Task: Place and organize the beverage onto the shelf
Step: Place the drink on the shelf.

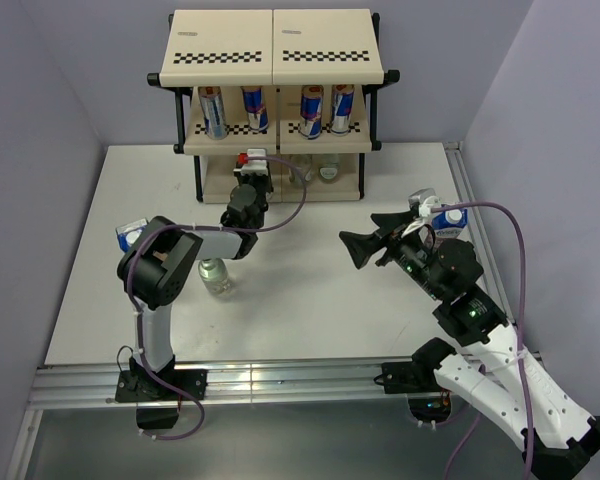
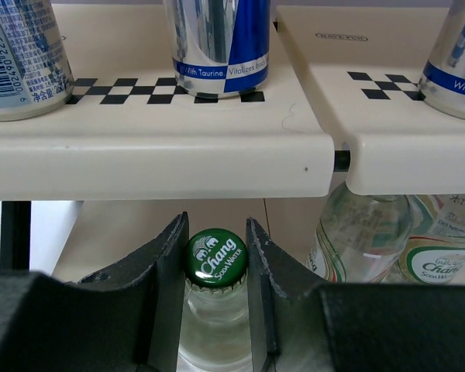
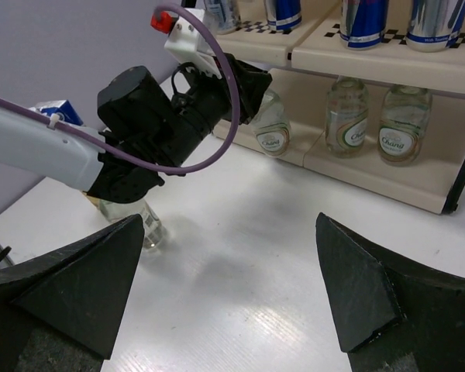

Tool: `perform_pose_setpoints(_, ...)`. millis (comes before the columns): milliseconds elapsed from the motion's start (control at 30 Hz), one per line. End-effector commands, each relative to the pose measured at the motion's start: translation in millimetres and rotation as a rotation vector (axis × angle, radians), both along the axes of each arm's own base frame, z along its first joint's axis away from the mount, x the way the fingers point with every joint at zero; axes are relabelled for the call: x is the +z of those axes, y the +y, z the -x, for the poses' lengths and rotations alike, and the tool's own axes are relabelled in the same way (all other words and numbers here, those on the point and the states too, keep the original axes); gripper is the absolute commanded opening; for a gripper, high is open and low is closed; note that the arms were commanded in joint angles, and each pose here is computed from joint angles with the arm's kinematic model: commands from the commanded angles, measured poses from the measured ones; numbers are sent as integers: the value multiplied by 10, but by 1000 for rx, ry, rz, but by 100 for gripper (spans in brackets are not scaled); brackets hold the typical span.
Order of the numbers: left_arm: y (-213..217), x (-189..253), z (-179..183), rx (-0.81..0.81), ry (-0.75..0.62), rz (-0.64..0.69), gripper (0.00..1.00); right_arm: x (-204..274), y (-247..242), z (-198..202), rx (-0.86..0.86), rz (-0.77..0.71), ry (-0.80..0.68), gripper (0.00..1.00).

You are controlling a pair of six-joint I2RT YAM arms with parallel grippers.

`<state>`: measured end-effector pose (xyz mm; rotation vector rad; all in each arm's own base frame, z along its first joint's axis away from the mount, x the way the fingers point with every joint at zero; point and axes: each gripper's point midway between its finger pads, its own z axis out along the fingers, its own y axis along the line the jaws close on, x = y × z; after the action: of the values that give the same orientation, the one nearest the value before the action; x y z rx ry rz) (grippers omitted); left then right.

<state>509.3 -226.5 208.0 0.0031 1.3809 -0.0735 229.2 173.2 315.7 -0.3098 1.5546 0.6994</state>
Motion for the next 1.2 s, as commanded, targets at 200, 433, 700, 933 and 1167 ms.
perform_pose_setpoints(200,152,1051,116,35,-356,193,0,229,42,64,36,-57,-56,98)
perform_pose_setpoints(433,157,1066,119,39,-385,201,0,206,57,53,40,-57,-51,98)
perform_pose_setpoints(700,77,934,-40,26,-334,203,0,197,69,55,46,-56,-47,98)
perform_pose_setpoints(933,105,781,-132,19,-283,217,0,199,69,75,52,-58,-50,98)
perform_pose_setpoints(1167,97,697,-248,29,-256,253,0,192,84,98,66,-61,-49,98)
